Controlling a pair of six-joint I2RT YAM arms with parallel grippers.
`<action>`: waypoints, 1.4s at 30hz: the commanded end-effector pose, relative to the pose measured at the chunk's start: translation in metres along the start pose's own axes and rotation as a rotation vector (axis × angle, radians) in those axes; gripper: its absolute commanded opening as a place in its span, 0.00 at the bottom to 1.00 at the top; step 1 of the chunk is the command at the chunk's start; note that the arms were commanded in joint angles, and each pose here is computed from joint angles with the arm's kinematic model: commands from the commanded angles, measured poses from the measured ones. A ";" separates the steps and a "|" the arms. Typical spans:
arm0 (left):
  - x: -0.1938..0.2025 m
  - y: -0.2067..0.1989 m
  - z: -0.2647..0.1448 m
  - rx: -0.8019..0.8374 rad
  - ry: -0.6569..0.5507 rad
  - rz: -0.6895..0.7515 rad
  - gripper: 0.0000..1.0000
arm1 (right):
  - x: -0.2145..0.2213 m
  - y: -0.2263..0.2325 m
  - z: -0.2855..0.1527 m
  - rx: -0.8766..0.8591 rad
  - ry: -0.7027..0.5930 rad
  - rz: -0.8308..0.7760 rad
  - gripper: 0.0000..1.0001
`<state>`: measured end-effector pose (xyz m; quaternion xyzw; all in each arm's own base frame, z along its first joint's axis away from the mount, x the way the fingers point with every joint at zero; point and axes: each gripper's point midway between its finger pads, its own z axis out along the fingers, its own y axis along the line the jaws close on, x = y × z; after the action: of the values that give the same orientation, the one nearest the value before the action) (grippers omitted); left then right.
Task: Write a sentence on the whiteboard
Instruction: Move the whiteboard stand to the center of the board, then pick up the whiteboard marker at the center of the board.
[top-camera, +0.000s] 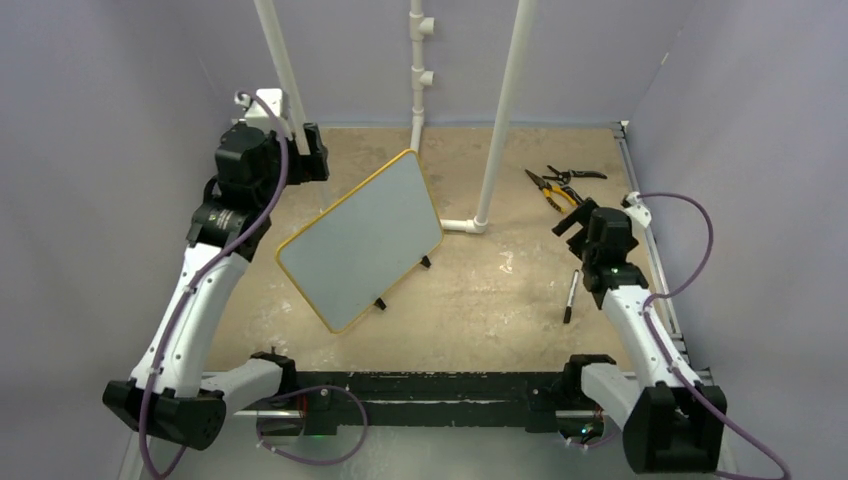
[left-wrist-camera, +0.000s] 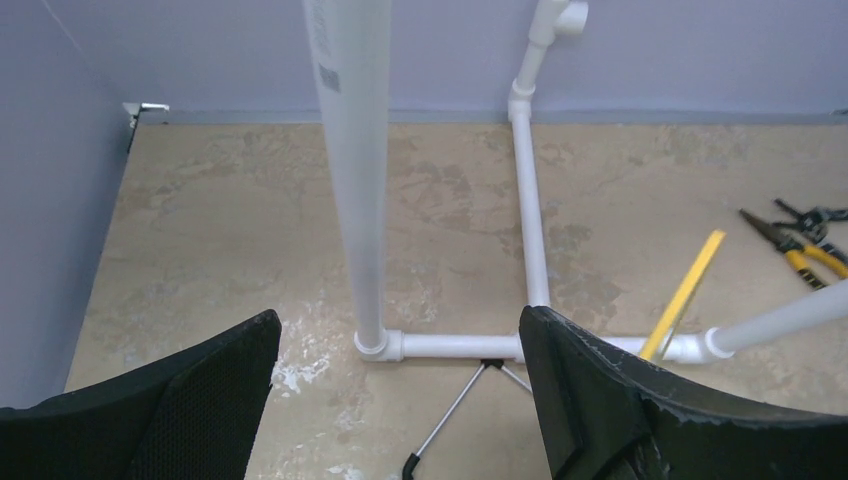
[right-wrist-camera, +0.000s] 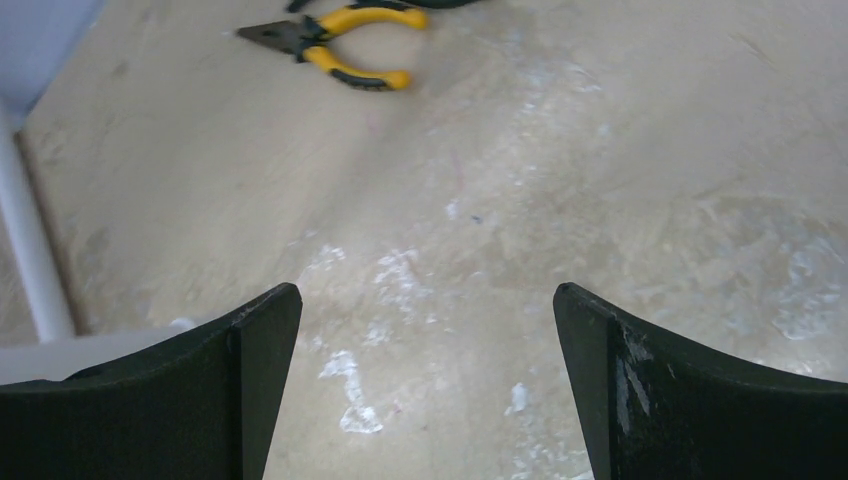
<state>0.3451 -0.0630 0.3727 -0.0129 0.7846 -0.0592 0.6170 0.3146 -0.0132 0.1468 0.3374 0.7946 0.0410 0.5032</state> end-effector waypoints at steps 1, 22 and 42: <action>-0.010 -0.005 0.022 0.037 -0.123 0.051 0.89 | 0.032 -0.044 0.016 0.096 0.204 0.121 0.98; -0.001 0.013 0.017 -0.038 -0.160 0.064 0.89 | 0.072 -0.093 0.053 0.335 0.454 -0.067 0.66; -0.002 0.012 0.013 -0.029 -0.175 0.062 0.89 | 0.108 -0.081 0.053 0.299 0.629 -0.179 0.43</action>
<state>0.3602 -0.0544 0.3559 -0.0009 0.7481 -0.0272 0.6630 0.2998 -0.0467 0.0180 0.3392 0.9121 -0.0229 0.2290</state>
